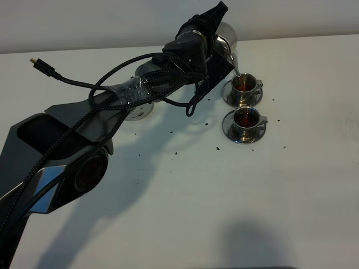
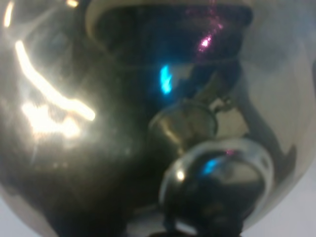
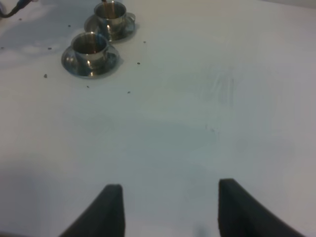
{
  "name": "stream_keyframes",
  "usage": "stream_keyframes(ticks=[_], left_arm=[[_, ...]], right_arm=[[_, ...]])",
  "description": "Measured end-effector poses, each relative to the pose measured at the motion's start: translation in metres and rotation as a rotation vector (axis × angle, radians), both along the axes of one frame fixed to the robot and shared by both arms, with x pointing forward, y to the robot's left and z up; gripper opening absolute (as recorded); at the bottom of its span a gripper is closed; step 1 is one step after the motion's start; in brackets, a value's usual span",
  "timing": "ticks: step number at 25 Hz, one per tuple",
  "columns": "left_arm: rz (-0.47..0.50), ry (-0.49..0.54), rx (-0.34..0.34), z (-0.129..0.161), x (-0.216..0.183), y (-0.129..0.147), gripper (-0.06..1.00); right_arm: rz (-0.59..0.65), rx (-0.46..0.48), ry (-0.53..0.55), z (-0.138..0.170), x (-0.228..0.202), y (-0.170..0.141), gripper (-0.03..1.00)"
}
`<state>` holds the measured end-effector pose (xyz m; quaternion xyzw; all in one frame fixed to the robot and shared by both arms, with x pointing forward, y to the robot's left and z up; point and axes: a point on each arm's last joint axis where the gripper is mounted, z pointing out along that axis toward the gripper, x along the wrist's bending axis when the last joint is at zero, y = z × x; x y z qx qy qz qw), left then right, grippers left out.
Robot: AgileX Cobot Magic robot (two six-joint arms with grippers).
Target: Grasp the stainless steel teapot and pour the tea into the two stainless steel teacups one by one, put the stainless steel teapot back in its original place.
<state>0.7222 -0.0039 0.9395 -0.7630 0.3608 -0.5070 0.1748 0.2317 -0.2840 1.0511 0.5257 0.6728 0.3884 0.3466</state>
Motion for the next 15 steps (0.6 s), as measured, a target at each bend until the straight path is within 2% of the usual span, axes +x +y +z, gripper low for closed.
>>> stream_keyframes(ticks=[15], left_arm=[[-0.013,-0.022,0.024,0.0016,0.0018,0.0013,0.22]], right_arm=[[0.0,0.001,0.0,0.0,0.0,0.0,0.42]])
